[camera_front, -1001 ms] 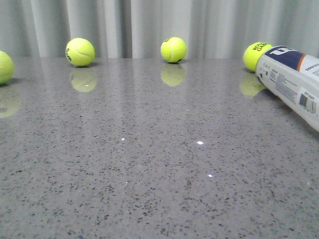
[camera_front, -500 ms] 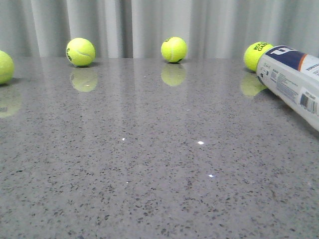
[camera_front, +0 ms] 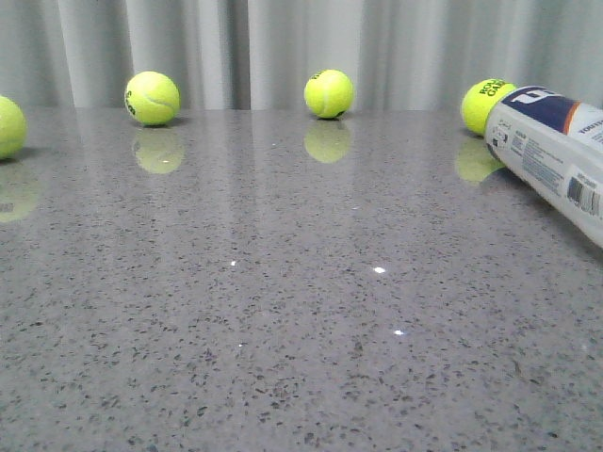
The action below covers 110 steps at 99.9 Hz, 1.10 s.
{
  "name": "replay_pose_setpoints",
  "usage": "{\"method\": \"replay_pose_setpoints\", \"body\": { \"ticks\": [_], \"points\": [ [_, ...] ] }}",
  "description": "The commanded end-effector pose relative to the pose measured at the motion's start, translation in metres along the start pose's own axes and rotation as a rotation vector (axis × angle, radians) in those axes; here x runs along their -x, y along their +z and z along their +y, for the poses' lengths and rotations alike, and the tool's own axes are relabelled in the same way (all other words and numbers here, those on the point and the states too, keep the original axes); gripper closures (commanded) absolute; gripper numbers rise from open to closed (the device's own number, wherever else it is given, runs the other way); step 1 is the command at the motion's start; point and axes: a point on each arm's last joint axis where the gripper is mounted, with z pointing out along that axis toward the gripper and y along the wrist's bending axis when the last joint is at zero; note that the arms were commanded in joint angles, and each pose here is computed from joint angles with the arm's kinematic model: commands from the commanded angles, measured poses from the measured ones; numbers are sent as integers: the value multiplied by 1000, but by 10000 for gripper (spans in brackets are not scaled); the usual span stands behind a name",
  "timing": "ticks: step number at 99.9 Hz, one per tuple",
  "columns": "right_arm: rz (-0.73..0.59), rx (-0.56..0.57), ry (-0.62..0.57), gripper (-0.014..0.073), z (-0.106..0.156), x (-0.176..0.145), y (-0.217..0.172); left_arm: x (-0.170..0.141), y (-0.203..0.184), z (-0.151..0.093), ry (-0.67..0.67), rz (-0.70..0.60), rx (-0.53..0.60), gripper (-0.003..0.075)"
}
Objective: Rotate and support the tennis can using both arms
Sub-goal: 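Lower the right gripper onto the lying Wilson can and grasp it, then lift the can with the right gripper and set it down lying sideways, centered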
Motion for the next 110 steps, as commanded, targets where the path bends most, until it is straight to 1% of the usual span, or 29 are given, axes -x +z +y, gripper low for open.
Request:
{"method": "replay_pose_setpoints", "body": {
  "ticks": [1, 13, 27, 39, 53, 60, 72, 79, 83, 93, 101, 110],
  "points": [
    [-10, 40, 14, -41, 7, 17, 1, -6, 0, 0, -17, -71, 3, 741],
    [87, 55, 43, -41, 8, 29, 26, -6, 0, 0, -17, -71, 3, 741],
    [171, 50, 61, -41, 7, 35, 55, -6, 0, 0, -17, -71, 3, 741],
    [223, 40, 70, -41, 4, 34, 74, -6, 0, 0, -17, -71, 3, 741],
    [246, 35, 74, -34, 3, 33, 83, -6, 0, 0, -17, -71, 3, 741],
    [246, 35, 74, 27, 3, 33, 83, -6, 0, 0, -17, -71, 3, 741],
    [248, 35, 74, 216, 3, 33, 83, -6, 0, 0, -17, -71, 3, 741],
    [246, 37, 73, 283, 3, 34, 81, -6, 0, 0, -17, -71, 3, 741],
    [246, 39, 67, 296, 4, 35, 79, -6, 0, 0, -17, -71, 3, 741],
    [239, 52, 36, 295, 8, 43, 71, -6, 0, 0, -17, -71, 3, 741],
    [236, 77, -37, 295, 18, 51, 60, -6, 0, 0, -17, -71, 3, 741],
    [211, 116, -144, 295, 36, 61, 48, -6, 0, 0, -17, -71, 3, 741]
  ]
}}
